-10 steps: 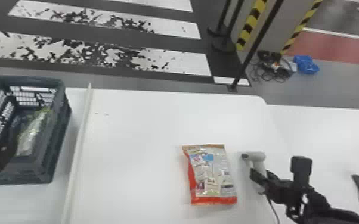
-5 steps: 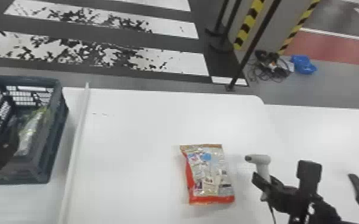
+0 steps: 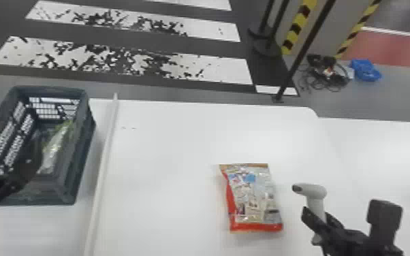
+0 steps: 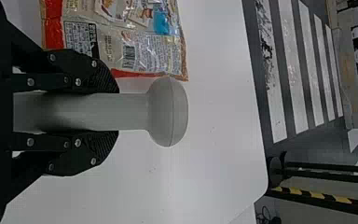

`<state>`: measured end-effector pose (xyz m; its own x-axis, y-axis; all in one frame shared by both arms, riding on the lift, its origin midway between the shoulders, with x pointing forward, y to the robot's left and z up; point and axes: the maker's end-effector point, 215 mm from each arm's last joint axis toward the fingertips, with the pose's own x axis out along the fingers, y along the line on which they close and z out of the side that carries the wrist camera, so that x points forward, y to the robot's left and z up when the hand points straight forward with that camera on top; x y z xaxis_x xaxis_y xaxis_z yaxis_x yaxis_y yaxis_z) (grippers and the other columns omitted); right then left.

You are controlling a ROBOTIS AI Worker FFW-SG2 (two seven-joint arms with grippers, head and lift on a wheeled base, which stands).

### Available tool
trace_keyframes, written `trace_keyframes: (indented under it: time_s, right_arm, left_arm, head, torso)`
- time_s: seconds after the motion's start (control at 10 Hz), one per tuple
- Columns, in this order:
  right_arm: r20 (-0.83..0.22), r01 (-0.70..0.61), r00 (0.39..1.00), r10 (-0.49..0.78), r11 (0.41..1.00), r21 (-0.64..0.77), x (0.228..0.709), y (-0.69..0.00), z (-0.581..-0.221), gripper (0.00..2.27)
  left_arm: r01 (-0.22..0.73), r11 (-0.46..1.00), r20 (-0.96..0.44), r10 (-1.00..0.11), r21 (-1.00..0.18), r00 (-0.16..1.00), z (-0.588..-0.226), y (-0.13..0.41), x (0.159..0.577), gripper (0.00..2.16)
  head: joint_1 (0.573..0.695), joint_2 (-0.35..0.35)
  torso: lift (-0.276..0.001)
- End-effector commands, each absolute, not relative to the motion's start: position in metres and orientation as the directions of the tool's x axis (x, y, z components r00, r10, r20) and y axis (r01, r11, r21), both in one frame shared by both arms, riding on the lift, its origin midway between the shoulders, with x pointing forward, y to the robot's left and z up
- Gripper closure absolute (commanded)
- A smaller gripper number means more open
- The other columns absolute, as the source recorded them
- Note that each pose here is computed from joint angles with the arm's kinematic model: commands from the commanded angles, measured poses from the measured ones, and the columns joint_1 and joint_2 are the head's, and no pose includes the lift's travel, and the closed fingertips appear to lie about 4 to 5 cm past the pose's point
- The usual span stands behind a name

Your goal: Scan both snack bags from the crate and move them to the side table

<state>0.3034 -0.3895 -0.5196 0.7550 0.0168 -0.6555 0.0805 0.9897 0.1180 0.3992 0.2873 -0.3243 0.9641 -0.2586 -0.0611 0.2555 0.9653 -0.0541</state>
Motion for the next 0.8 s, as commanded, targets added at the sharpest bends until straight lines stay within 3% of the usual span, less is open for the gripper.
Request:
trace_keyframes:
  time_s: [0.0, 0.7]
  right_arm:
    - [-0.658, 0.062, 0.752, 0.036, 0.99, 0.126, 0.293, -0.38, -0.515, 2.25]
    - [-0.691, 0.006, 0.713, 0.124, 0.983, 0.183, 0.281, -0.328, -0.525, 2.25]
  left_arm:
    - [0.256, 0.965, -0.057, -0.259, -0.056, 0.964, -0.323, 0.288, 0.399, 0.04]
    - [0.255, 0.965, -0.05, -0.258, -0.063, 0.965, -0.323, 0.284, 0.395, 0.04]
  head:
    - [0.695, -0.169]
    - [0.695, -0.1]
  torso:
    - [-0.029]
    - [-0.029]
